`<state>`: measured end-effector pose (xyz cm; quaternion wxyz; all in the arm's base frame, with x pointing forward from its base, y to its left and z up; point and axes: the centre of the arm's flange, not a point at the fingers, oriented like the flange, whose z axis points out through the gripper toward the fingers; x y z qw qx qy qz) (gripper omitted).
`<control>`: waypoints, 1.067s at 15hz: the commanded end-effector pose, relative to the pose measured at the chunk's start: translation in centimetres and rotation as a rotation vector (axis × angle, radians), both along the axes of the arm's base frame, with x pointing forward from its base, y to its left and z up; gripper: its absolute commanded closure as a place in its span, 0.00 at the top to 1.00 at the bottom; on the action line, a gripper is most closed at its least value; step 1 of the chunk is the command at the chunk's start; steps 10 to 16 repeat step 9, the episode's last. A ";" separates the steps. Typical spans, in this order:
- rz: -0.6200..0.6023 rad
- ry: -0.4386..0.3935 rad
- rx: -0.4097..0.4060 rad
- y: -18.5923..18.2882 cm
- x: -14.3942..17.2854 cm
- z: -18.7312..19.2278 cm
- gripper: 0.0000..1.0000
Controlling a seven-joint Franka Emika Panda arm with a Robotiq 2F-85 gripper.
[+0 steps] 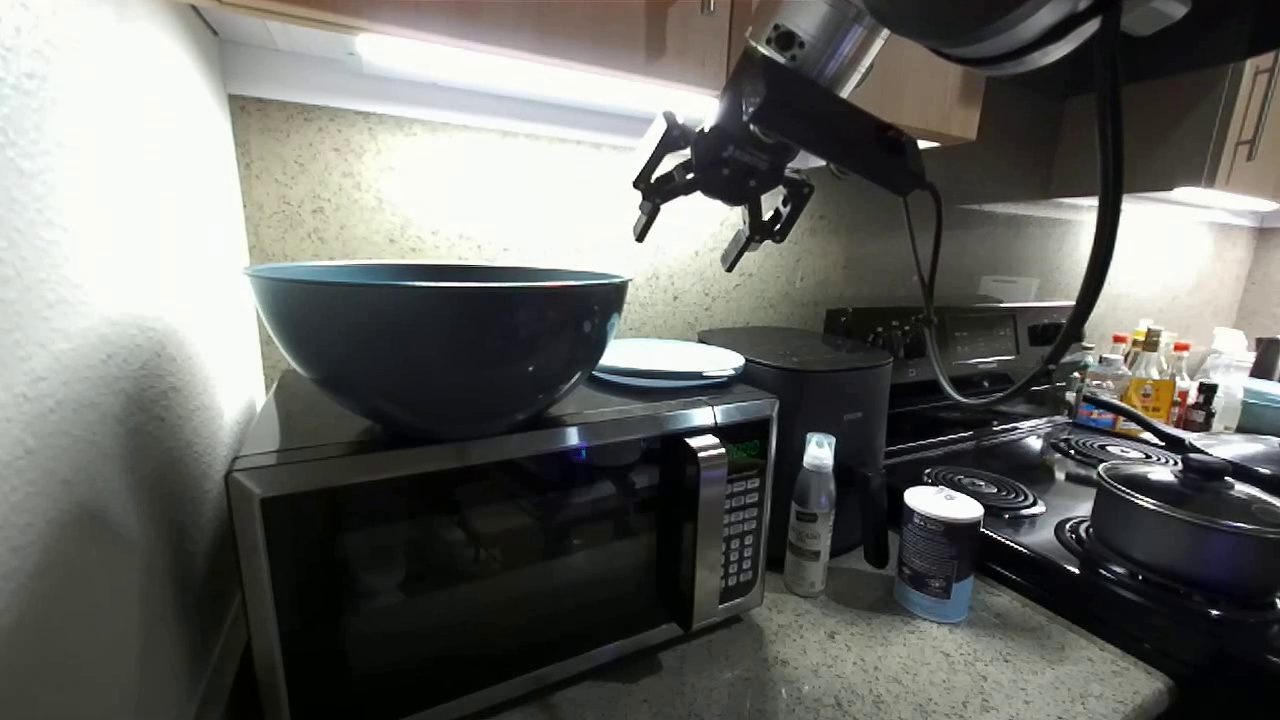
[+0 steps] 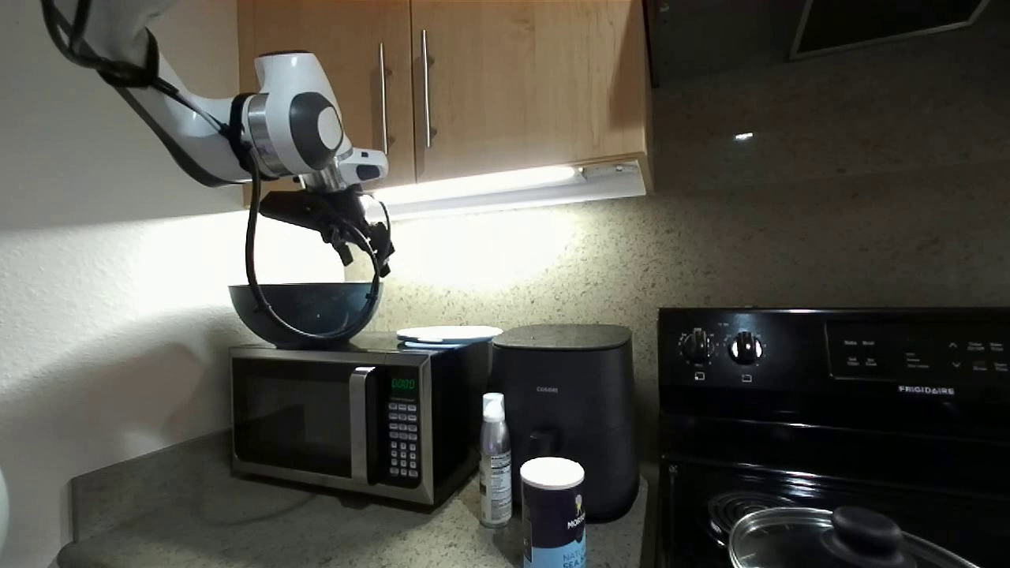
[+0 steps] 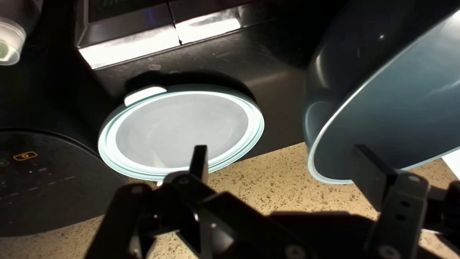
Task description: Put the blue bowl on top of the microwave
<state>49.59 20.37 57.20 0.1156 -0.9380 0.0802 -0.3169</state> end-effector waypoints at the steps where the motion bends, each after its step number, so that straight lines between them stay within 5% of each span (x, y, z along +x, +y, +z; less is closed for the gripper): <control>1: -0.007 -0.002 0.001 -0.2 -0.2 0.1 1.00; 16: -0.009 -0.003 0.000 -0.3 -0.5 0.1 1.00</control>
